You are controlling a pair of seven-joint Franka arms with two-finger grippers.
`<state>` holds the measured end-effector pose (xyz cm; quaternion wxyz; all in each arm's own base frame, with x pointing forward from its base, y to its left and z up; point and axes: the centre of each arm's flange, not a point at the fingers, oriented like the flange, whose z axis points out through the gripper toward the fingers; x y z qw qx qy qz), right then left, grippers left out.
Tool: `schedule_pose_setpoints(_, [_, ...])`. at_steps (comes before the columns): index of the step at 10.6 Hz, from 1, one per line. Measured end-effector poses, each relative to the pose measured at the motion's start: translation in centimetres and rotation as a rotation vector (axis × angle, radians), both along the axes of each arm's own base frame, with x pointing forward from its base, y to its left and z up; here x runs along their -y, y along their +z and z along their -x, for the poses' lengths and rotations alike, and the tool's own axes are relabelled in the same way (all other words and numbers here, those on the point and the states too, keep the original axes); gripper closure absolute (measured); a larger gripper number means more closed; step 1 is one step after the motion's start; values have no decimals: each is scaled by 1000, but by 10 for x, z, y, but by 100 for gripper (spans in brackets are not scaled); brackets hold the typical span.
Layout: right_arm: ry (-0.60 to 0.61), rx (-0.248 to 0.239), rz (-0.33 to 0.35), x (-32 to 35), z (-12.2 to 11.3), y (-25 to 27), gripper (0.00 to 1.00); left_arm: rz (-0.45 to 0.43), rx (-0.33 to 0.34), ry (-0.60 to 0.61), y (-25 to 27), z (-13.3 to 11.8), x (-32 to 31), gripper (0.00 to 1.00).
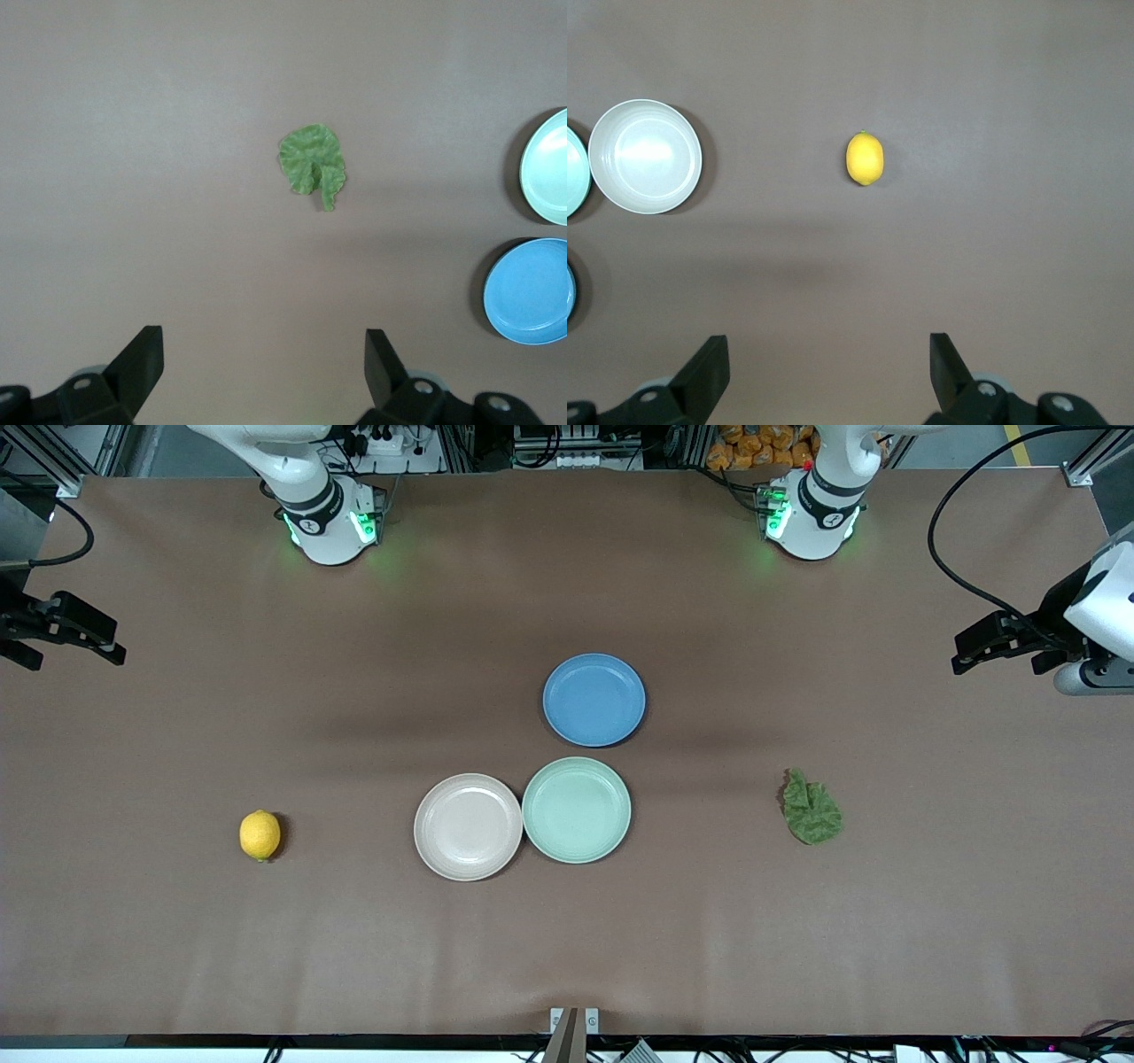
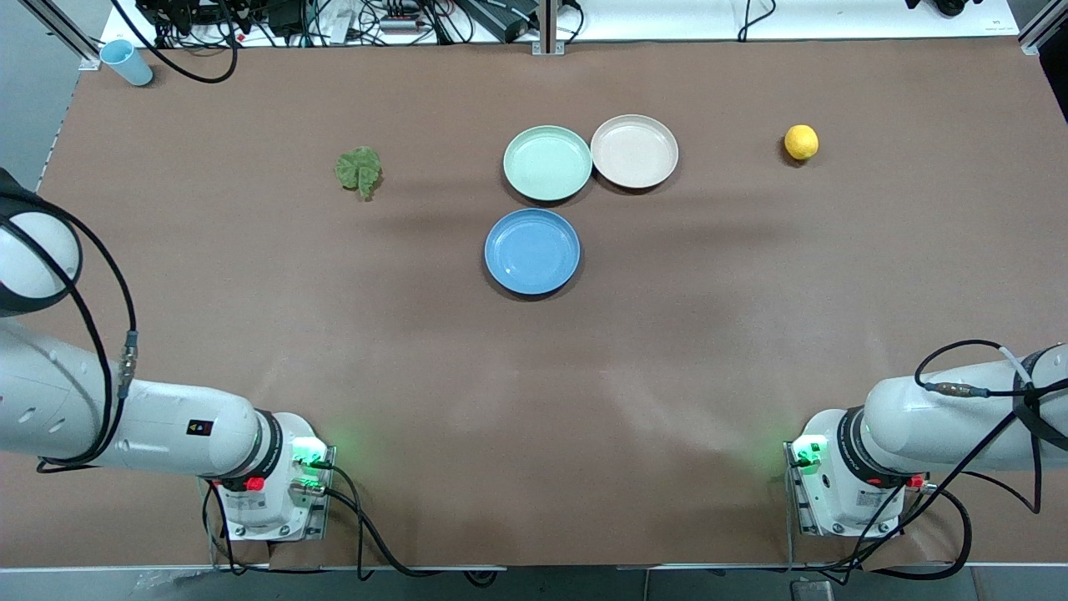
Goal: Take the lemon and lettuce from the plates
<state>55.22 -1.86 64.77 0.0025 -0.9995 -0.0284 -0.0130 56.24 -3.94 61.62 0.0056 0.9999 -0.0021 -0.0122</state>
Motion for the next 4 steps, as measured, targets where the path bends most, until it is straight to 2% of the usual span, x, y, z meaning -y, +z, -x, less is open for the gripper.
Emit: schedule_pose_setpoints(4, [-1,0,0,0,0,0,0,0,0,-5,0,0,3,0])
